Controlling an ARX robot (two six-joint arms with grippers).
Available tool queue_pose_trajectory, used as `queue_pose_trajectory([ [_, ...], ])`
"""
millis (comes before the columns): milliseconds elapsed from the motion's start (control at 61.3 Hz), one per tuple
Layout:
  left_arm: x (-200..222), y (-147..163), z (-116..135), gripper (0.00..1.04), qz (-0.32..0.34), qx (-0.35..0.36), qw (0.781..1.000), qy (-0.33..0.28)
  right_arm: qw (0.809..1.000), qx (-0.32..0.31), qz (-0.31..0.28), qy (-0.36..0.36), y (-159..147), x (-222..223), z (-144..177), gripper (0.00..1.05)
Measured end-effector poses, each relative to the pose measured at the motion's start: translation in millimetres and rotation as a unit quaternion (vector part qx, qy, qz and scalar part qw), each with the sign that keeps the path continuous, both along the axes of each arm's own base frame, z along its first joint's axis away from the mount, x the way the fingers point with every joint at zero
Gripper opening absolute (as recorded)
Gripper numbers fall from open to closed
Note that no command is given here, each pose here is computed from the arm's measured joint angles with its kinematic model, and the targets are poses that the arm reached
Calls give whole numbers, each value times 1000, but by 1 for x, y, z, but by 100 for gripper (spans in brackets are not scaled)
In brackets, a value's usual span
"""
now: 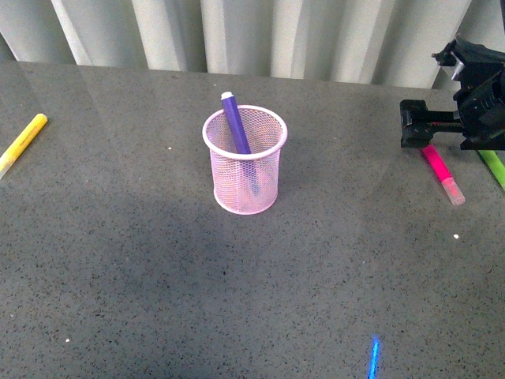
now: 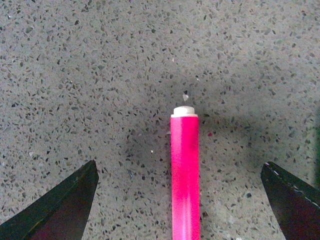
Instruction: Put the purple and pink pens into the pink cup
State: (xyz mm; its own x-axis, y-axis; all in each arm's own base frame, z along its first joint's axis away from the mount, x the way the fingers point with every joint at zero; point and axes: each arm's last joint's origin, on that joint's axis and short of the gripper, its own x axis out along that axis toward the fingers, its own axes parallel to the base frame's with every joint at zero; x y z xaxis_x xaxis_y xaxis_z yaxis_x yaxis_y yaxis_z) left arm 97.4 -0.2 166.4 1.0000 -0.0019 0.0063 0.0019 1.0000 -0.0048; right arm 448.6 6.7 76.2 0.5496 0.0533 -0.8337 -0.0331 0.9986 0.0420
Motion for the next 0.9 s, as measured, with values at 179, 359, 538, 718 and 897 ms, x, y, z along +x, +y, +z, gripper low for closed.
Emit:
queue_pose_trajectory([
  [179, 0, 0, 0, 98, 0, 0, 1000, 0, 1000, -2, 1, 0, 2, 10, -6, 98],
  [359, 0, 0, 0, 98, 0, 0, 1000, 0, 1000, -5, 0, 6, 3, 15, -12, 98],
  [538, 0, 0, 0, 98, 0, 0, 1000, 0, 1000, -2, 1, 8, 7, 15, -13, 98],
  [718, 0, 0, 0, 98, 0, 0, 1000, 0, 1000, -2, 0, 8, 11, 15, -14, 98],
  [897, 0, 0, 0, 98, 0, 0, 1000, 0, 1000, 0, -2, 8, 17, 14, -16, 74],
])
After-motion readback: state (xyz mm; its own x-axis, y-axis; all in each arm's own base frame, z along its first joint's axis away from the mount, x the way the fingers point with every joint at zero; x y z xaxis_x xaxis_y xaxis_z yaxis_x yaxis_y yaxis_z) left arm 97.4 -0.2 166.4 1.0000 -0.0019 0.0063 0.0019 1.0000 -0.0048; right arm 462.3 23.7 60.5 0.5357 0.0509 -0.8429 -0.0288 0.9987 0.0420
